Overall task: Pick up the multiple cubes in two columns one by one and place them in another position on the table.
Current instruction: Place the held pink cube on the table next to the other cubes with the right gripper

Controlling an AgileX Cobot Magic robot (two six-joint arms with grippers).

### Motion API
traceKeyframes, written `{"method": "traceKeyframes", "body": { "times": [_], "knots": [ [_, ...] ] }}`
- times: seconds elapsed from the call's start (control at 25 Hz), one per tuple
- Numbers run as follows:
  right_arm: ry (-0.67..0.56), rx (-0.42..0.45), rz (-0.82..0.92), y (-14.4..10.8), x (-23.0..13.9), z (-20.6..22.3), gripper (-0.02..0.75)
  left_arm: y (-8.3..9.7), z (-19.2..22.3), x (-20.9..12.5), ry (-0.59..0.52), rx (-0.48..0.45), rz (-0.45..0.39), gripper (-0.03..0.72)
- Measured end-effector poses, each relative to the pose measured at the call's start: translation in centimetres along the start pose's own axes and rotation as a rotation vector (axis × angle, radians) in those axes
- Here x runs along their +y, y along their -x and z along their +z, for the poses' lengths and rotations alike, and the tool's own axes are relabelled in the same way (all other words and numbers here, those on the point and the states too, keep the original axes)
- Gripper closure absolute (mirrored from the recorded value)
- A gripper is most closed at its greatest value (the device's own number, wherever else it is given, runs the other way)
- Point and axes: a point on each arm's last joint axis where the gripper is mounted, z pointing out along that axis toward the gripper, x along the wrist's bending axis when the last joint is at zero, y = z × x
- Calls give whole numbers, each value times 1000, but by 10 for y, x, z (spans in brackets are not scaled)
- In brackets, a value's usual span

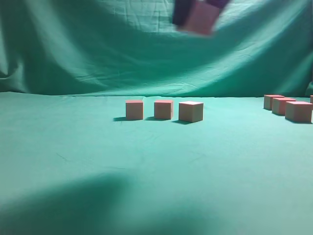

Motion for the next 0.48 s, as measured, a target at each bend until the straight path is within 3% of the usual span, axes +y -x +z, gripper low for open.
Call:
{"method": "traceKeyframes", "body": {
  "times": [0.12, 0.28, 0.48],
  "knots": [
    [46, 32, -5, -27, 10, 5, 479, 0, 0, 0, 0, 0, 0, 688],
    [-14, 39, -24, -47, 28, 25, 479, 0, 0, 0, 0, 0, 0, 688],
    [-82, -35, 4, -58, 59, 55, 479, 0, 0, 0, 0, 0, 0, 688]
  ]
}}
